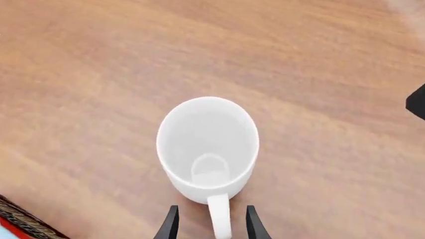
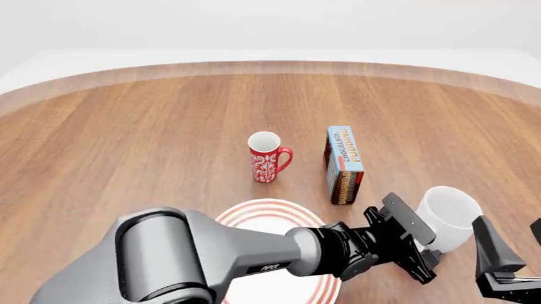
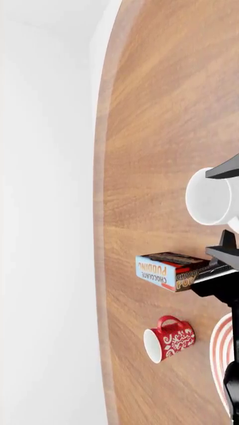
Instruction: Pick up the white mug and put it on the plate, and put the chocolate pudding to the right of the plate.
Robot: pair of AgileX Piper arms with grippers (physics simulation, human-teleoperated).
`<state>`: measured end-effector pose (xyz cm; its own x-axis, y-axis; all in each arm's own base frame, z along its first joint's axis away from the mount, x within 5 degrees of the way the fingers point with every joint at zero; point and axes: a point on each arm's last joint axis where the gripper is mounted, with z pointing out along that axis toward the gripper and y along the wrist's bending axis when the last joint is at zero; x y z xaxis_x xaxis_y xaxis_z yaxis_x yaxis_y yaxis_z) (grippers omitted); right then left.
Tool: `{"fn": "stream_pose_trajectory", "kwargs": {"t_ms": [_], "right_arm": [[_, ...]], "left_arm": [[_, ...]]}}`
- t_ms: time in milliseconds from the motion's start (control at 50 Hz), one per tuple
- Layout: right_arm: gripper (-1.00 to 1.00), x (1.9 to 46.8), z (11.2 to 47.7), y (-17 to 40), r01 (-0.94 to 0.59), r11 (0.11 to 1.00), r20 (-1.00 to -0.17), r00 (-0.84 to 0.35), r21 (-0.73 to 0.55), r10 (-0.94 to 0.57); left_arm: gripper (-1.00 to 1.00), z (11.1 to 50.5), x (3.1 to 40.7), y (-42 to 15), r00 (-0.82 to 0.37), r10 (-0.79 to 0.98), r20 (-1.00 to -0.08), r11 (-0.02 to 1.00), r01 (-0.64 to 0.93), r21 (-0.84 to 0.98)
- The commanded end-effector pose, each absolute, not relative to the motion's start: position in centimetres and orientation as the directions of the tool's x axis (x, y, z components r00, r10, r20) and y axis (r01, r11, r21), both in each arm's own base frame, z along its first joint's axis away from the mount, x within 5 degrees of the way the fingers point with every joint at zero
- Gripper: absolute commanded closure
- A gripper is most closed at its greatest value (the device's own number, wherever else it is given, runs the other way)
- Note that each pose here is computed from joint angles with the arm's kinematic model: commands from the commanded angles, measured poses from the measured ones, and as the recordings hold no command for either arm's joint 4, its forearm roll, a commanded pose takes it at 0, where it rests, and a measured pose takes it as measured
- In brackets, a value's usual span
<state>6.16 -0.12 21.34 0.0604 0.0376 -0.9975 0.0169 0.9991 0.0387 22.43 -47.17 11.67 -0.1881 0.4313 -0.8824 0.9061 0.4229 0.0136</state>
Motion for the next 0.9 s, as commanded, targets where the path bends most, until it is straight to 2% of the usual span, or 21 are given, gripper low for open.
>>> {"fn": "stream_pose_trajectory", "kwargs": {"t_ms": [20,220,240,540,700,900], "right_arm": [[-1.0,6.2,21.3,-0.1,0.017,0.999,-0.997,0.06,0.039,0.038],[-1.0,6.2,21.3,-0.1,0.017,0.999,-0.997,0.06,0.039,0.037],[-1.0,6.2,21.3,-0.1,0.017,0.999,-0.997,0.06,0.039,0.038],[-1.0,6.2,21.3,-0.1,0.017,0.999,-0.997,0.06,0.039,0.038],[-1.0,6.2,21.3,-0.1,0.017,0.999,-0.997,0.06,0.039,0.038],[-1.0,6.1,21.3,-0.1,0.017,0.999,-0.997,0.061,0.038,0.037]], "left_arm": [[-1.0,11.1,22.5,-47.3,-0.194,0.436,-0.879,0.424,0.906,0.011],[-1.0,10.7,21.3,-47.4,-0.195,0.439,-0.877,0.409,0.913,0.002],[1.0,10.8,21.2,-47.4,-0.195,0.439,-0.877,0.408,0.913,0.001],[1.0,10.9,21.2,-47.3,-0.195,0.427,-0.883,0.411,0.912,-0.002],[1.0,11.8,22.6,-47.8,-0.183,0.423,-0.887,0.422,0.907,0.014],[1.0,13.7,22.8,-45.8,-0.154,0.415,-0.897,0.427,0.903,0.042]]}}
